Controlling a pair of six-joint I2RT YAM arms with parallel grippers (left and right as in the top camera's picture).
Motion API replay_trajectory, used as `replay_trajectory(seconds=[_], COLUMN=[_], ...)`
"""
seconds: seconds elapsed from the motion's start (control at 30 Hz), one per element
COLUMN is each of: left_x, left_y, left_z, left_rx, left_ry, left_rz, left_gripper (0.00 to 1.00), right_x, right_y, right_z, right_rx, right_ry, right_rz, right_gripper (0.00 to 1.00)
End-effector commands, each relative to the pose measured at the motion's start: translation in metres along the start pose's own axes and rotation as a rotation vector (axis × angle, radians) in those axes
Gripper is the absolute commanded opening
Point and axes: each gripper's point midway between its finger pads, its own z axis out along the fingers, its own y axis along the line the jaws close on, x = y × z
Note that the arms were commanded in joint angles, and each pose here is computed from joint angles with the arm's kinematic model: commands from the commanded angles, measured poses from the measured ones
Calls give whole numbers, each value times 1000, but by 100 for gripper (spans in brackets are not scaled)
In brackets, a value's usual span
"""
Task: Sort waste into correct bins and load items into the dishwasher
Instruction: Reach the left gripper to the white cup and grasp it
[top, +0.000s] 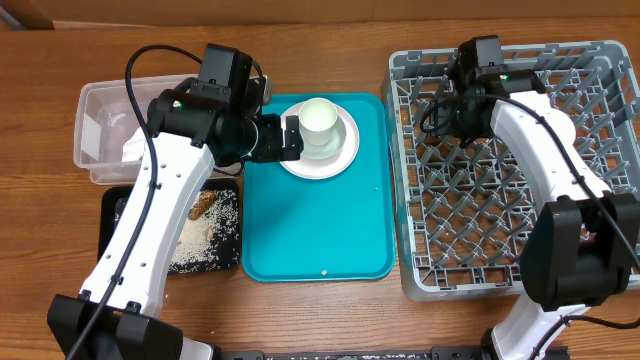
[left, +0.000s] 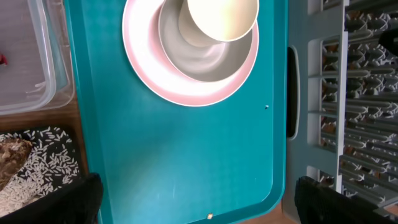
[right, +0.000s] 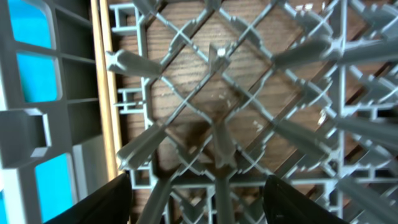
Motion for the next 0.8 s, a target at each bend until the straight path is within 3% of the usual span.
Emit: replay_trajectory(seconds=[0.0,0.2,0.33,0.47,0.77], left_x=[-17,-40,-50,-65,-76], left_y=[-6,-21,-25,-12,1], left_z=[-12,-11,10,43,123], left_rx=[13,81,86,39,21], left_ry=[-86,-166,-166,-168,-115], left_rz=[38,-89,-106,-170,-213], left_gripper=[100,99,69,49,47], right_x=[-22,-29,-25,-17,-2], right_y=[8,3,2,2,0], right_z=[-43,-100,-130,-140,-135], right_rx=[-55,-64,-71,-71,-60], right_ry=[-102,-191,-242,-238,-173], right_rz=[57,69,68,69,71], right_gripper=[71,76,80,84,84])
